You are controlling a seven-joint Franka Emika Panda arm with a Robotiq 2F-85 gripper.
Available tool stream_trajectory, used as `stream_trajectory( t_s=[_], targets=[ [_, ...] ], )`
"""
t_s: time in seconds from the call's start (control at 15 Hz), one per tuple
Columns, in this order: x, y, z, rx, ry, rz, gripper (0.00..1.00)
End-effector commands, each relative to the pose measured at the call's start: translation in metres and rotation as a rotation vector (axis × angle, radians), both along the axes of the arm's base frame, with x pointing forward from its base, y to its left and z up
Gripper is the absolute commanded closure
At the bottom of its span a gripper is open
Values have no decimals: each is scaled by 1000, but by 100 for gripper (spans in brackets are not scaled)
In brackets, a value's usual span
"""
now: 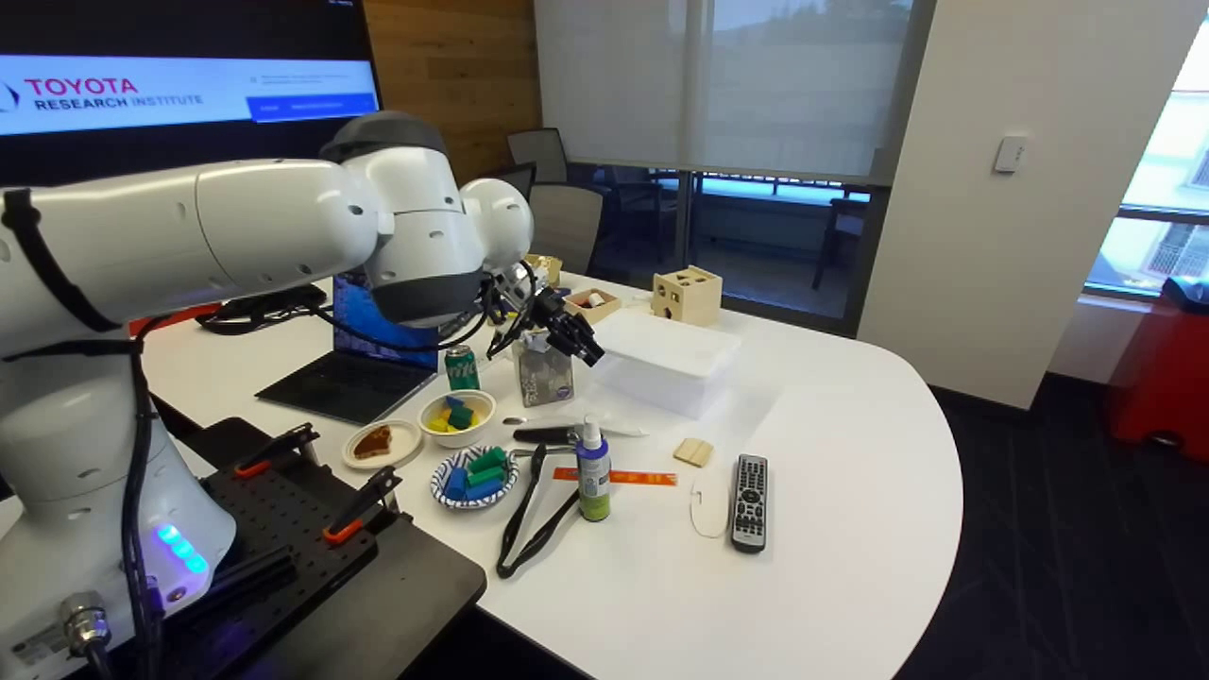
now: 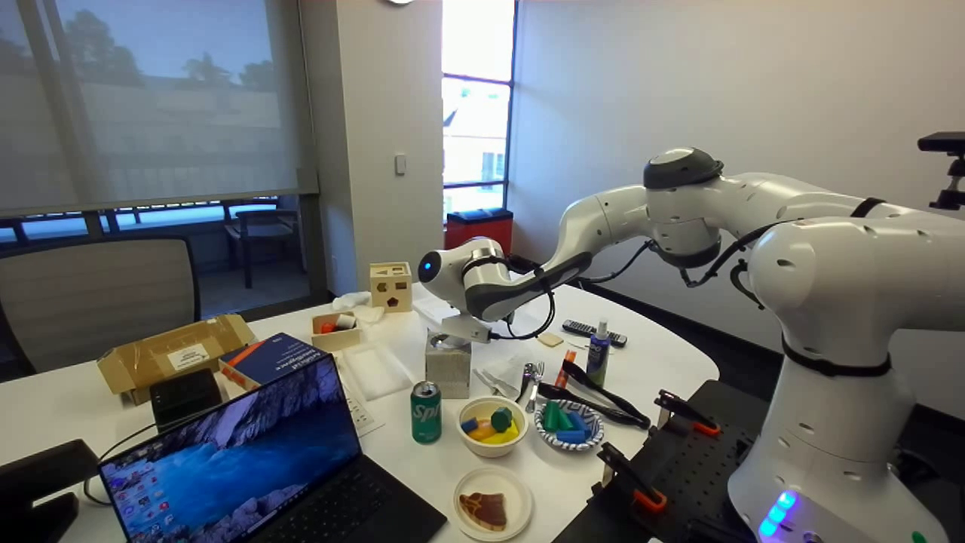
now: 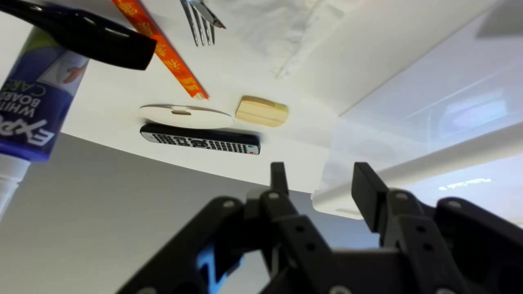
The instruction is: Remove the blocks from the white plate and put them in the white bowl then use the napkin to wipe the pizza slice on the plate.
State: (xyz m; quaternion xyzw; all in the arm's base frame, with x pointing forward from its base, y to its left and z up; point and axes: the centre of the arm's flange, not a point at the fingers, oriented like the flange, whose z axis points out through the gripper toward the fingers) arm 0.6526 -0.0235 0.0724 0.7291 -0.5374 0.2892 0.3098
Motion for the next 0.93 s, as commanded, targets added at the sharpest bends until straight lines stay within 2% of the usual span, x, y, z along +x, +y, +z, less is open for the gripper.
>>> stream_trajectory(
  t_s=[0.0, 0.2, 0.33, 0.47, 0.87],
  targets=[
    [-22, 14, 42, 9, 17, -35, 22],
    [-48, 28, 73, 43, 110, -52, 1],
    [-66, 34, 84, 133, 202, 25, 0],
    [-80, 29, 84, 203, 246, 105, 0],
    [-110, 15, 86, 338, 293, 390, 0]
  ],
)
